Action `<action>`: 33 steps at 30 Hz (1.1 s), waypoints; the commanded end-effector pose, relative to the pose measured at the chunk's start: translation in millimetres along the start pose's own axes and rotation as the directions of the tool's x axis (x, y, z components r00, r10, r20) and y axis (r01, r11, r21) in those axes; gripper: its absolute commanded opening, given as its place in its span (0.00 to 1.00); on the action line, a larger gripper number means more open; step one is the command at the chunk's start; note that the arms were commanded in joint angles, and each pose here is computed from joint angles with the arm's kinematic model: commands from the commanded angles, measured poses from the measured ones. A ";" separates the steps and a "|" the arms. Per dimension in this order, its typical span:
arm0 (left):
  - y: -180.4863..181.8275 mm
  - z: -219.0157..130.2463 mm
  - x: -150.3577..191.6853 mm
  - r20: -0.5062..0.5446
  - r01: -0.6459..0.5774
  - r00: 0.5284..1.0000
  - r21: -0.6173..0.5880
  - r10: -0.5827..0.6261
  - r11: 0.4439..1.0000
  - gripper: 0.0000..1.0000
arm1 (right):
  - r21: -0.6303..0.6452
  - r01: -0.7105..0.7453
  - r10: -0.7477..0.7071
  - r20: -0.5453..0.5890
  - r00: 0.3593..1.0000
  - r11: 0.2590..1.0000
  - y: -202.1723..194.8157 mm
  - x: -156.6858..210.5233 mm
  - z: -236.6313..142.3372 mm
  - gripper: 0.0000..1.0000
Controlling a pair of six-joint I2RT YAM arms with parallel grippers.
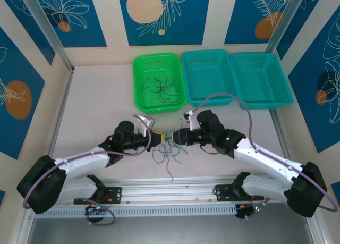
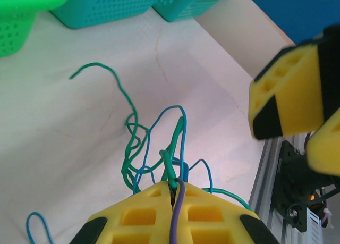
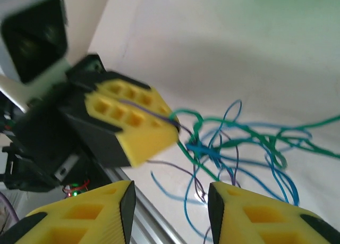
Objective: Untangle the cables
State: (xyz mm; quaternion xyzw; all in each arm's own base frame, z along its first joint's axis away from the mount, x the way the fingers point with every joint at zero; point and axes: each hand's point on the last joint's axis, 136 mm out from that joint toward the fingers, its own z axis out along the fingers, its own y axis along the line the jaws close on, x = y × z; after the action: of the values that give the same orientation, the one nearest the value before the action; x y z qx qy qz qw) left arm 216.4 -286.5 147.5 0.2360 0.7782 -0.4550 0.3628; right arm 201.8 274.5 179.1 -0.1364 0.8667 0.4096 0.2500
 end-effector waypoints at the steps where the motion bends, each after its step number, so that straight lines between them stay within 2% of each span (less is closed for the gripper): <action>1: -17.2 1.4 -8.7 0.024 -0.060 0.998 0.060 0.058 0.996 0.00 | -0.014 0.005 -0.005 0.043 0.999 1.000 -2.2 -15.6 14.2 0.44; 3: -18.5 -0.1 -8.7 0.027 -0.072 0.997 0.062 0.070 0.995 0.00 | -0.006 -0.015 0.016 0.027 1.000 1.000 -8.3 -14.5 26.6 0.46; 5: -17.9 -1.7 -8.7 0.030 -0.079 0.997 0.053 0.078 0.995 0.00 | 0.064 -0.116 0.116 0.003 0.993 0.991 -27.4 -9.6 36.4 0.45; 6: -17.9 -2.7 -8.9 0.034 -0.084 0.996 0.050 0.082 0.995 0.00 | 0.056 -0.164 0.166 -0.017 0.986 0.985 -31.1 -5.0 40.7 0.45; 11: -18.6 -4.1 -7.2 0.038 -0.096 0.995 0.052 0.094 0.994 0.00 | -0.086 -0.343 0.341 -0.043 0.939 0.935 -16.0 -6.5 55.0 0.47; 15: -18.6 -1.3 -6.1 0.031 -0.095 0.995 0.058 0.093 0.994 0.00 | -0.157 -0.427 0.415 -0.101 0.904 0.891 2.0 -4.5 68.6 0.55; 17: -19.0 -0.2 -6.7 0.030 -0.097 0.995 0.061 0.095 0.993 0.00 | -0.175 -0.452 0.437 -0.116 0.892 0.875 6.7 -4.6 73.7 0.55; 20: -18.5 -0.2 -7.4 0.032 -0.098 0.995 0.057 0.096 0.994 0.00 | -0.174 -0.488 0.471 -0.131 0.872 0.855 5.6 -3.8 78.8 0.48; 27: -15.3 -3.7 -3.8 0.028 -0.109 0.994 0.037 0.108 0.993 0.00 | -0.257 -0.569 0.565 -0.097 0.819 0.781 -0.4 -21.2 58.8 0.44; 33: -14.2 -3.3 -5.3 0.035 -0.113 0.993 0.030 0.112 0.993 0.00 | -0.256 -0.609 0.608 -0.092 0.789 0.751 -5.0 -22.1 45.4 0.45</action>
State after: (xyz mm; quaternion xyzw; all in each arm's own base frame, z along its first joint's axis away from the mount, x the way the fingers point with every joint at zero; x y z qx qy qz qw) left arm 218.9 -282.3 149.2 0.2471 0.7744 -0.4319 0.3907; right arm 237.6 307.5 141.1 0.1197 0.8222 0.5508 0.0795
